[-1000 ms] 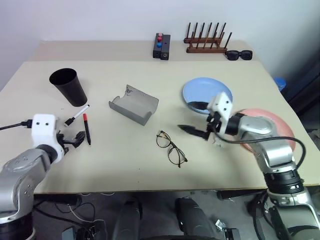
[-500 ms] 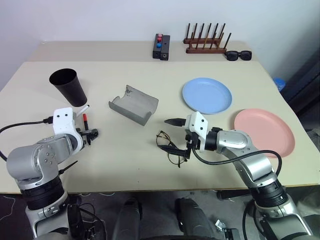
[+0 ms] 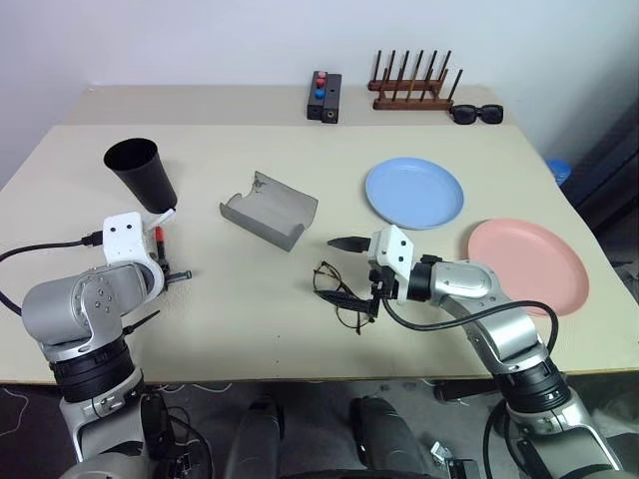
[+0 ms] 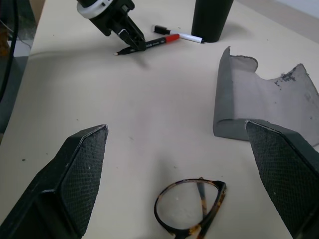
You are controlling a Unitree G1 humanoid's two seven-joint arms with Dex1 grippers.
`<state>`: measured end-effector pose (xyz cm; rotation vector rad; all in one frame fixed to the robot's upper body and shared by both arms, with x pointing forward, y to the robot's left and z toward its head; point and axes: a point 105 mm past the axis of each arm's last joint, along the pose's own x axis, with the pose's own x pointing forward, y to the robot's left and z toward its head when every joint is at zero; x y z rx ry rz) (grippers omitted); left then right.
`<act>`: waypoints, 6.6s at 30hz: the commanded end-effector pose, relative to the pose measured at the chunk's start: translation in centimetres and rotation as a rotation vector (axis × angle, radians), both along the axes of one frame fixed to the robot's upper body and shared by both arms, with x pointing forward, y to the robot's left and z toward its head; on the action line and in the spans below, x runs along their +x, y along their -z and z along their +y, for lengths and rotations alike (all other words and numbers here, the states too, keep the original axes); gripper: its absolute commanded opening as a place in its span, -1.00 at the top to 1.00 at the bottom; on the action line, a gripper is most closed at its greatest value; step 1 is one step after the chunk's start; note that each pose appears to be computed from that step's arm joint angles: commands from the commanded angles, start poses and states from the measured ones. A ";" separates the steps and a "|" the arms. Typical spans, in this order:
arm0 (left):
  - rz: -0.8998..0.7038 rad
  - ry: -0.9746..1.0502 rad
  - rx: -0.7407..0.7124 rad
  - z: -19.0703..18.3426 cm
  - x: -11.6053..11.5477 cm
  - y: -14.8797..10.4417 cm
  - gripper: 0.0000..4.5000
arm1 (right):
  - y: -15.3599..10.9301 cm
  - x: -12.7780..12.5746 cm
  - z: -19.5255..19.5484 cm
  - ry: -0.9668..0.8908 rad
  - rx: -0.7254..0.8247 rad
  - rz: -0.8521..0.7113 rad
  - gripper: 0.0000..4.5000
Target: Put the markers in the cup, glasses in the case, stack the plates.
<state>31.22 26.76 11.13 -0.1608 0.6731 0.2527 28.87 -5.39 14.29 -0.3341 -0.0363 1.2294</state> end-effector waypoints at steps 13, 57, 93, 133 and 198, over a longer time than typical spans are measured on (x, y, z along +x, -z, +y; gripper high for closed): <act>-0.500 0.259 0.194 -2.7 1.1 -8.6 0.99 | -1.5 0.2 1.3 -0.036 0.043 -0.047 -1.00; -0.895 -0.281 0.611 3.3 10.3 -13.5 0.99 | -9.7 2.9 3.5 0.061 0.457 -0.079 -1.00; -0.981 -0.060 0.360 4.6 7.3 -17.7 -0.81 | -9.2 2.7 3.7 0.060 0.456 -0.068 -1.00; 0.021 0.350 0.122 8.9 5.1 -1.5 -0.91 | -5.4 1.8 -0.6 0.087 0.273 -0.017 -1.00; -0.139 0.560 -0.038 0.1 4.6 -1.7 0.97 | -5.3 1.6 0.7 0.036 0.251 -0.016 -1.00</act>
